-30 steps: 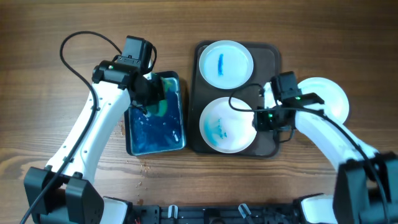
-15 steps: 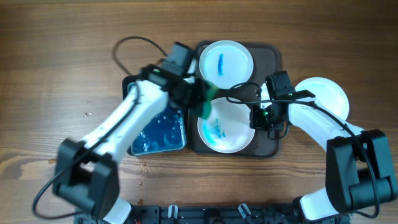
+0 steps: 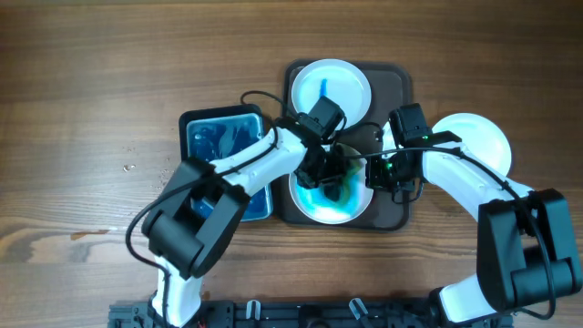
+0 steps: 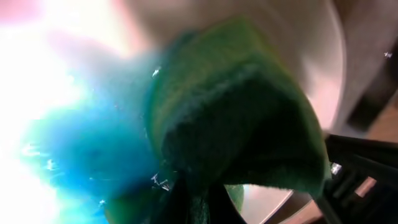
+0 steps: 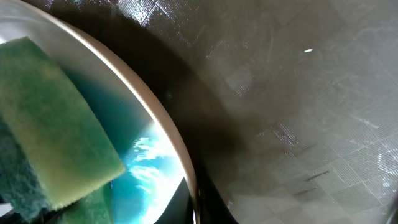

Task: Clean dirty plates on tray and stack at the side
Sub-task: 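Scrub the lower plate with the sponge in the left gripper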

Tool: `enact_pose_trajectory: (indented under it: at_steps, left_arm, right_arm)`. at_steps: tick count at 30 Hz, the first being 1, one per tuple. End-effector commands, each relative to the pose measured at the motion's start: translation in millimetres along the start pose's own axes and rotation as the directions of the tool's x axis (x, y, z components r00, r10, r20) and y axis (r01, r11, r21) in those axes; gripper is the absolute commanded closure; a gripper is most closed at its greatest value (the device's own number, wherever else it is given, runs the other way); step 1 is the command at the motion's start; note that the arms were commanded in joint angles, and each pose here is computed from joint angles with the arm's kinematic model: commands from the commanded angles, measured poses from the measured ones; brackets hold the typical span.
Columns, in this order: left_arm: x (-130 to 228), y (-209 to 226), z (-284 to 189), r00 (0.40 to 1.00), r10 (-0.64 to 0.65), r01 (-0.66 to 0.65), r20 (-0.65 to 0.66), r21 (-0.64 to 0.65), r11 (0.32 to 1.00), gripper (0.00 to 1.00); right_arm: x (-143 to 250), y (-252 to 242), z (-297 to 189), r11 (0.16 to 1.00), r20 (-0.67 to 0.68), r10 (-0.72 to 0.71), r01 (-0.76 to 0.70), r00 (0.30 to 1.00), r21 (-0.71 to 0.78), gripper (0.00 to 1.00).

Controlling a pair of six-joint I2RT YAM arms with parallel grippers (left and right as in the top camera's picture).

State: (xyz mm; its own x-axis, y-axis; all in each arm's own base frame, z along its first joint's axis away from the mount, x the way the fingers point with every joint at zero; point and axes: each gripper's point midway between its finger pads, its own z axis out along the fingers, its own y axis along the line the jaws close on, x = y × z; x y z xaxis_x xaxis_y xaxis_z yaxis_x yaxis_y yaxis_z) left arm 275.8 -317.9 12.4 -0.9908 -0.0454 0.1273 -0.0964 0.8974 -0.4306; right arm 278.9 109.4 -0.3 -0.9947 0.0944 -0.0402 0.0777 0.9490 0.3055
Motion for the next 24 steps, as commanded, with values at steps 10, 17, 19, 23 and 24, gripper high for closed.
enact_pose_trajectory:
  at_steps: [10,17,19,23,24]
  left_arm:
    - [-44,145,-55,0.949,0.213,0.032,0.233,-0.742,0.669,0.96]
    - [-29,114,-22,0.978,0.143,-0.033,0.152,-0.563,0.826,0.96]
    - [-10,79,2,0.995,0.087,-0.065,0.047,-0.359,0.931,0.96]
    - [32,-7,22,0.977,0.134,-0.118,-0.165,0.104,0.988,0.96]
    - [36,-15,23,0.973,0.153,-0.13,-0.174,0.137,0.982,0.96]
  right_arm:
    - [3,-11,8,0.998,-0.021,0.039,-0.038,0.999,0.058,0.96]
    - [3,-11,8,0.998,-0.021,0.039,-0.038,0.999,0.058,0.96]
    - [3,-11,8,0.998,-0.021,0.039,-0.038,0.999,0.059,0.96]
    - [3,-11,8,0.997,-0.02,0.057,-0.055,0.998,0.059,0.96]
    - [3,-11,8,0.997,-0.02,0.057,-0.056,0.998,0.059,0.96]
